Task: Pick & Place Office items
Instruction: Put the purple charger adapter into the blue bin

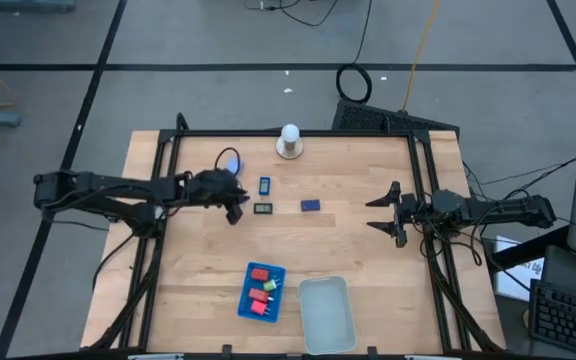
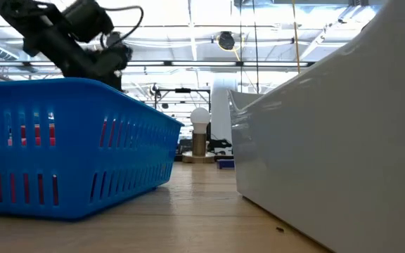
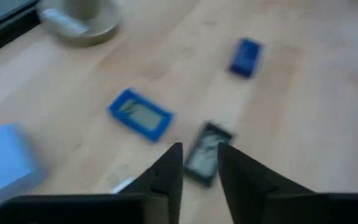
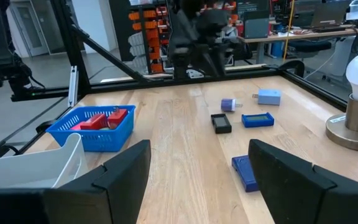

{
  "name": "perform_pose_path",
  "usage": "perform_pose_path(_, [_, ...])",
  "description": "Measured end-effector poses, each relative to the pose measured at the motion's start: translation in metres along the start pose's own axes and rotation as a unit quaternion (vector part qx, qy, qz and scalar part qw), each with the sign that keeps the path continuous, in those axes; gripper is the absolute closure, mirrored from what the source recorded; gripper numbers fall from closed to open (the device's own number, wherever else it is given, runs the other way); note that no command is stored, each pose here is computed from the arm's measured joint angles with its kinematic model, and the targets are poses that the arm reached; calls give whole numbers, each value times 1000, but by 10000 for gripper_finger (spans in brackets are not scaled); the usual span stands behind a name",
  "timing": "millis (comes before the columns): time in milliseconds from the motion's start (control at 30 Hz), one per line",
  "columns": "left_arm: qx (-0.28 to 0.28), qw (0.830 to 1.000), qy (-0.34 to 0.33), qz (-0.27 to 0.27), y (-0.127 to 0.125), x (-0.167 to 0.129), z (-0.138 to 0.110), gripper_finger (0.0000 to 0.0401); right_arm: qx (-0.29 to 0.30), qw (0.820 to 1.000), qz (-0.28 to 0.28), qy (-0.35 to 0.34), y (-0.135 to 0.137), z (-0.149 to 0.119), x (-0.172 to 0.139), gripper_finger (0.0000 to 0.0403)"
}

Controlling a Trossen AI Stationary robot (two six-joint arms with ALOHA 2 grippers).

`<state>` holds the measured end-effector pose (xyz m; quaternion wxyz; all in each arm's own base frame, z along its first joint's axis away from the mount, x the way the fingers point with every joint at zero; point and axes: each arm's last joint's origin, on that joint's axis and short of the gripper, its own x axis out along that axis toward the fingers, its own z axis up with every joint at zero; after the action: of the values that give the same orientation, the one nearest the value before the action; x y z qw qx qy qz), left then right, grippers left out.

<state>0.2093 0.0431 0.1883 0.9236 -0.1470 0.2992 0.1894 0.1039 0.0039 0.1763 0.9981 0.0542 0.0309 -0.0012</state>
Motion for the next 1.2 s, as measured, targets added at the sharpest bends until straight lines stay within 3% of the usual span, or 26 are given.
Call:
perform_pose_path(167, [7, 999, -11, -40, -12, -5, 1, 351, 0, 1000, 0, 0, 0, 0, 0, 140])
perform_pose_path(333, [-71, 997, -5, -4, -11, -1, -2, 362, 0, 1000, 0, 0, 0, 0, 0, 140])
perform_pose_path(433, [-83, 996, 14, 20, -6, 1, -6, 337, 0, 1000, 0, 0, 0, 0, 0, 140])
perform_pose_path(567, [-109, 992, 32, 49, -2, 9, -11, 273, 0, 1000, 0, 0, 0, 0, 0, 140])
perform_pose_path(833, [-90, 991, 59, 81, 4, 24, -19, 153, 0, 1000, 0, 0, 0, 0, 0, 140])
perform_pose_path(1000, [-98, 985, 53, 131, 8, 30, -22, 126, 0, 1000, 0, 0, 0, 0, 0, 140])
perform_pose_path(1200, [-124, 980, 67, 143, 9, 38, -28, 123, 0, 1000, 0, 0, 0, 0, 0, 140])
